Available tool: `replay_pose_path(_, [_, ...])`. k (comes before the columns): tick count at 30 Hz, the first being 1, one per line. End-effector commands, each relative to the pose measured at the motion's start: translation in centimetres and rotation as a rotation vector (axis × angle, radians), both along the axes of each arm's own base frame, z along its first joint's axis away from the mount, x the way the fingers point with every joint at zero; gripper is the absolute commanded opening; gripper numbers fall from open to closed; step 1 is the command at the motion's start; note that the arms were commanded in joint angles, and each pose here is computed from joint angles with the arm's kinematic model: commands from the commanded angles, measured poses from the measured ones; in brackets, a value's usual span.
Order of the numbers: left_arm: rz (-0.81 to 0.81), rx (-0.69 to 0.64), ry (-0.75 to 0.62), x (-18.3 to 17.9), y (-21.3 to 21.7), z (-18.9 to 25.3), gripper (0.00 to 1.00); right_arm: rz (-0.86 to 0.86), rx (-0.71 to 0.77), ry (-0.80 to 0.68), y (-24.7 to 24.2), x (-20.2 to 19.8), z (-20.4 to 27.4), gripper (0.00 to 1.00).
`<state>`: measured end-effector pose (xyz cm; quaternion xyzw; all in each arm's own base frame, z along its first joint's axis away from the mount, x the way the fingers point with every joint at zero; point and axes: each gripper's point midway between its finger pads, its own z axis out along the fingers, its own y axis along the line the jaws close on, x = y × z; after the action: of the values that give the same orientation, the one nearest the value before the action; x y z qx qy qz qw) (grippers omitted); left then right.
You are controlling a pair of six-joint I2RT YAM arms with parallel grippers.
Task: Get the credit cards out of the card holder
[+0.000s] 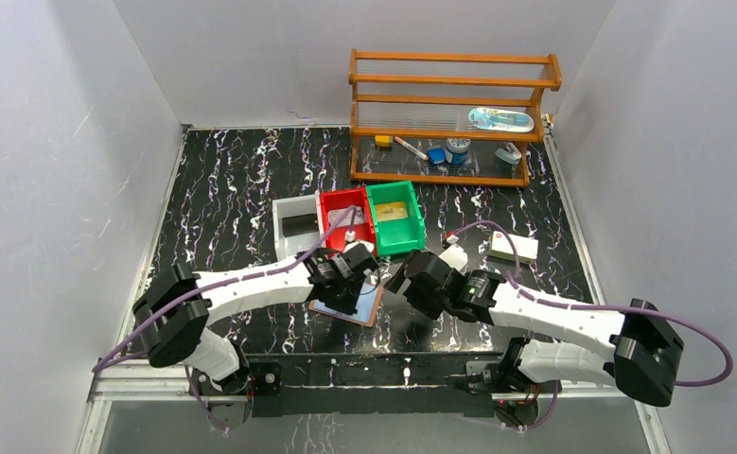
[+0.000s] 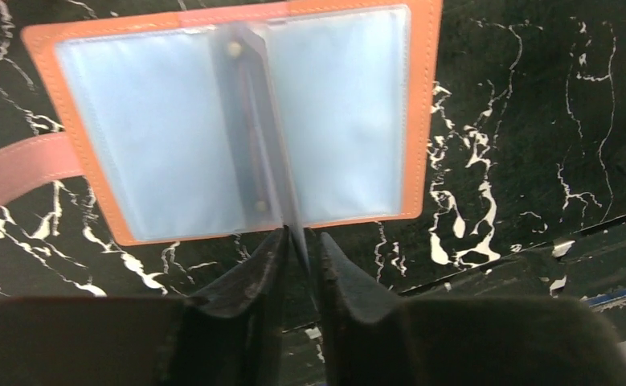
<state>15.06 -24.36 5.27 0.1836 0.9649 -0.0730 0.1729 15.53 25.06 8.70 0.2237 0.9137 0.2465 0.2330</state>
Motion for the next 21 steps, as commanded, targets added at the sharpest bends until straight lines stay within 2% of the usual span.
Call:
replay_pose_path(1, [-0.008,0.03,-0.049,-0.3,-1.6,1.2,0.22,-0.074,0.035,-0.039,-0.8,0.8,0.6,0.89])
replay_pose_path(3, [-0.031,-0.028,-0.027,-0.7,-3.4,1.6,0.27,-0.074,0.051,-0.042,-0.8,0.7,0.6,0.88])
replay_pose_path(7, [-0.097,-0.21,0.002,-1.5,-6.9,2.9,0.42,-0.085,0.058,-0.033,-1.1,0.5,0.2,0.88])
replay_pose_path(9, [-0.096,-0.233,-0.005,-1.6,-7.0,3.5,0.45,-0.086,0.059,-0.03,-1.1,0.5,0.3,0.88])
replay_pose_path(13, [-0.042,-0.235,-0.07,-0.7,-4.5,4.8,0.6,-0.071,0.073,-0.044,-1.0,0.4,0.6,0.87])
replay_pose_path(16, [0.034,-0.256,-0.061,0.4,-1.6,5.4,0.62,-0.009,0.131,-0.085,0.4,0.6,1.5,0.82])
replay_pose_path(21, [0.12,-0.373,-0.028,1.6,1.5,5.9,0.64,0.113,0.167,-0.113,3.1,0.6,2.4,0.65])
